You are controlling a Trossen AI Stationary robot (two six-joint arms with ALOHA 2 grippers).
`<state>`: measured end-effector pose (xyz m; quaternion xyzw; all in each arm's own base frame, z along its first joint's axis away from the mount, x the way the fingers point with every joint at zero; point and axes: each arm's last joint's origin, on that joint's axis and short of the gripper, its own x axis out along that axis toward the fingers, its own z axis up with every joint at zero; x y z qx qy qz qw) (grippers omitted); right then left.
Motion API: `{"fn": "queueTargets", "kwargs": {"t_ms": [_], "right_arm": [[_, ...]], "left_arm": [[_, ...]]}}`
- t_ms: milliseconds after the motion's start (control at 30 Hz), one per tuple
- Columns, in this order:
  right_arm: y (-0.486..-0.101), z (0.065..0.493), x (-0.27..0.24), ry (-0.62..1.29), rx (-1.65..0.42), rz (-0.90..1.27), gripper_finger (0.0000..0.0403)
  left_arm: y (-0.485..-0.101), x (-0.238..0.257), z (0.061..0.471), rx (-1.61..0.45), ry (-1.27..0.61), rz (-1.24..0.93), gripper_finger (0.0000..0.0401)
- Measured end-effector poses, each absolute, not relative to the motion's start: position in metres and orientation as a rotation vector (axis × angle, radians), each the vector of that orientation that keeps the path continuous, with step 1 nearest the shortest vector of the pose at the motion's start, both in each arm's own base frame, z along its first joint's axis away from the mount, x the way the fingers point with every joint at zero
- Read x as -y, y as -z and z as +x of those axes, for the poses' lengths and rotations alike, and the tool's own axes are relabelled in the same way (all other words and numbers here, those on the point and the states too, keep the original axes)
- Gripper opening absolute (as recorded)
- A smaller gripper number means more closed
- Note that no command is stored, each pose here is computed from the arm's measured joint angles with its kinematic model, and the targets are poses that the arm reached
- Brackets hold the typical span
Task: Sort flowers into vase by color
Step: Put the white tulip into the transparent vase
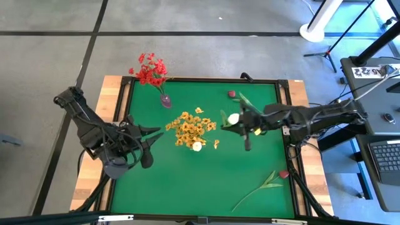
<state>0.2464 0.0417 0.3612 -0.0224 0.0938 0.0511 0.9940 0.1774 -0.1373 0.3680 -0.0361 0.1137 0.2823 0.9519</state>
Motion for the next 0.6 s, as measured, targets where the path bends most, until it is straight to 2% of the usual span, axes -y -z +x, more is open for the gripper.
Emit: {"fn": "queueTargets", "kwargs": {"t_ms": [233,600], "right_arm": [[-0.354,0.276,-0.049,-0.166,-0.086,-0.104,0.0007],[-0.356,0.279,-0.048,-0.163,-0.055,-0.12,0.0007]], "left_arm": [[-0.347,0.138,0.178,-0.27,-0.568,-0.085,0.0053],[-0.326,0.138,0.178,-0.287,-0.581,-0.113,0.0035]]}}
